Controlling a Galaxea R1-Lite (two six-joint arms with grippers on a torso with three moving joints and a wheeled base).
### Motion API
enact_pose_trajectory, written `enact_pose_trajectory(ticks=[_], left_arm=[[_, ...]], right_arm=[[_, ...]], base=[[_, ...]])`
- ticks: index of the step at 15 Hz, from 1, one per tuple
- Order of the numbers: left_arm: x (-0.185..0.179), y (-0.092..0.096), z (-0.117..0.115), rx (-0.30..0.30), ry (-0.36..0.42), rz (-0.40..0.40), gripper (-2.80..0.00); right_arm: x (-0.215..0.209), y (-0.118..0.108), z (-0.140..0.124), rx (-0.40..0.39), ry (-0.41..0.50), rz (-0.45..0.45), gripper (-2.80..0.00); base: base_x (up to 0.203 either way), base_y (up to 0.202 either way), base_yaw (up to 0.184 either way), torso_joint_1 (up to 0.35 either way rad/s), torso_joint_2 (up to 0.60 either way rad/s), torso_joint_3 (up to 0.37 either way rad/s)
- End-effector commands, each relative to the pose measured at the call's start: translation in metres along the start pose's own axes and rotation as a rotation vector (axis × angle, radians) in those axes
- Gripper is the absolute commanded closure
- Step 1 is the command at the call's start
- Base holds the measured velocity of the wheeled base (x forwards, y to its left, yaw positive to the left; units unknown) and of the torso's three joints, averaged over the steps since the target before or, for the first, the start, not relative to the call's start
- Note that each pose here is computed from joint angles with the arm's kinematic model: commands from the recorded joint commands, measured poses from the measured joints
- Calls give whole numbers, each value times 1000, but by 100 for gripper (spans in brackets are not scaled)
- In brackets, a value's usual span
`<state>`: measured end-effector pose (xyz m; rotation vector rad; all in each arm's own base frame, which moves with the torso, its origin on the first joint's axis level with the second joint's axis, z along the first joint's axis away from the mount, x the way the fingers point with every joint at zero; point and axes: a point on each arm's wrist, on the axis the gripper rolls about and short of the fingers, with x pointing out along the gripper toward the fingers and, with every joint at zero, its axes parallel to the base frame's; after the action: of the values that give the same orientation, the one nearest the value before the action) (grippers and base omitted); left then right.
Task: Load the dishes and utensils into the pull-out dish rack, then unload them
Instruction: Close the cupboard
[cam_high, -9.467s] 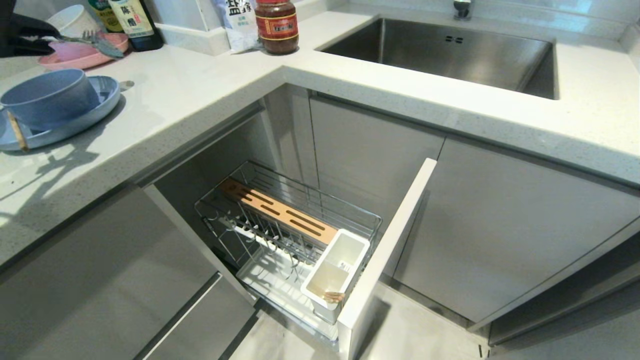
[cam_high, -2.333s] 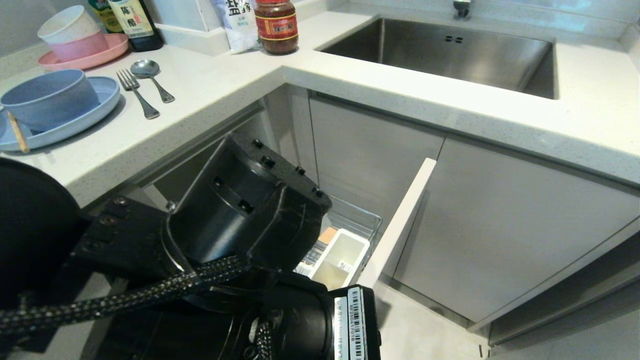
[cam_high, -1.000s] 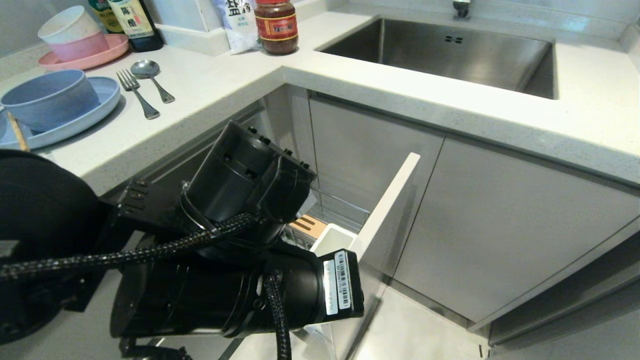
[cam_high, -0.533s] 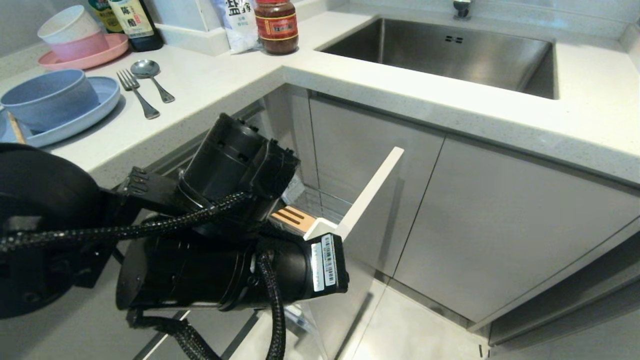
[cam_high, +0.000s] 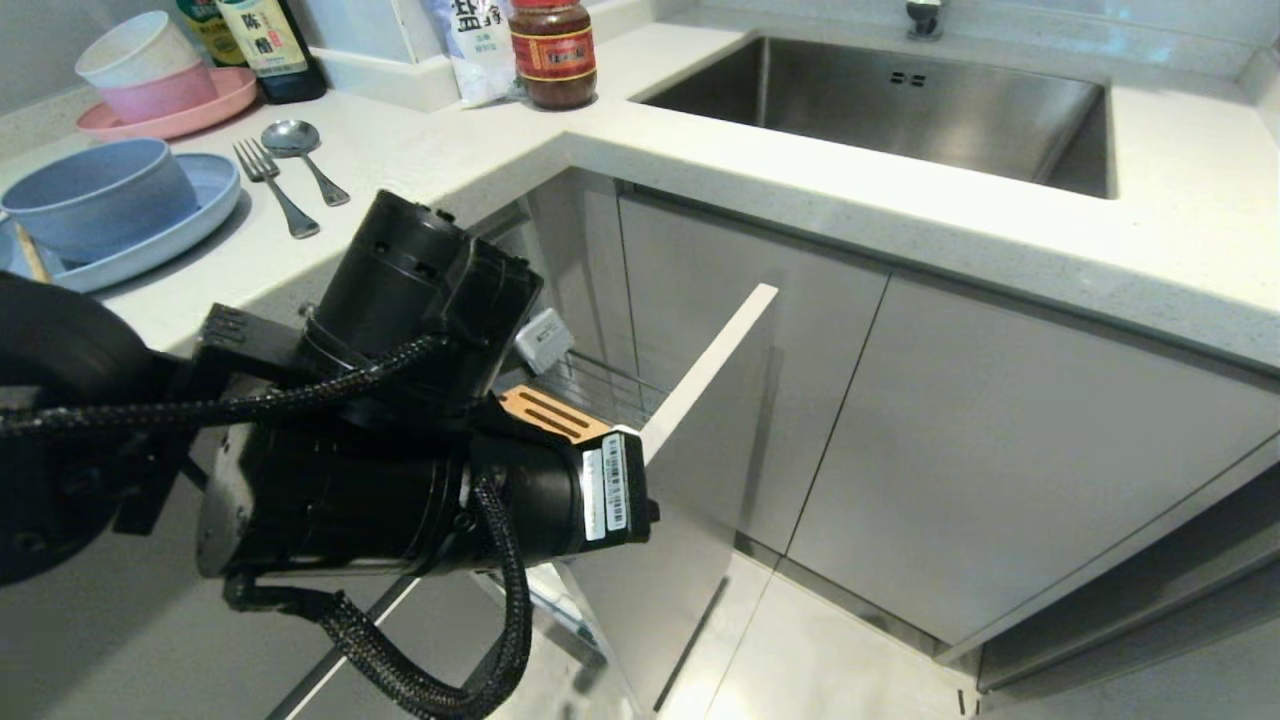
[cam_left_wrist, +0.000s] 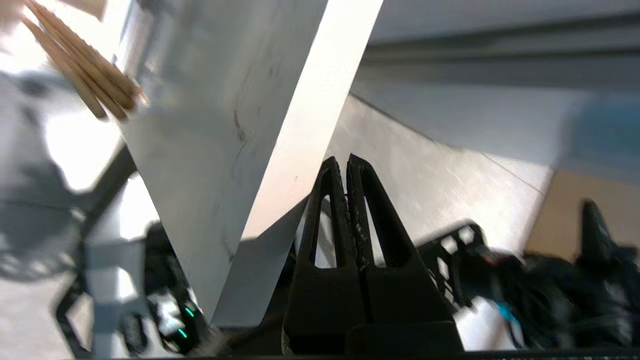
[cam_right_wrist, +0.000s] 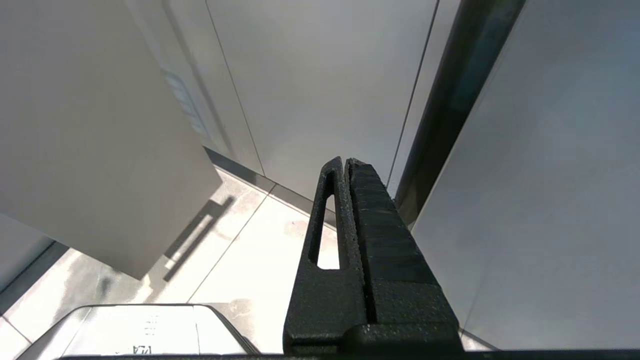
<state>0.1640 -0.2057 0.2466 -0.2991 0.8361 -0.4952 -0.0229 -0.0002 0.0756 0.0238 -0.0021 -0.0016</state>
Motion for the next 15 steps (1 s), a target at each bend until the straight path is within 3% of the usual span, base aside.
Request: enact_pose_trajectory(ticks=[1,15], left_arm=[[-3,5,7,-4,-57,30,0],[17,43,43,51,-265,310,0]], right_arm=[[0,0,0,0,-2,0,0],[0,0,0,-1,-2,0,0]], base=[[0,0,0,0,0,0],[0,0,0,0,0,0]])
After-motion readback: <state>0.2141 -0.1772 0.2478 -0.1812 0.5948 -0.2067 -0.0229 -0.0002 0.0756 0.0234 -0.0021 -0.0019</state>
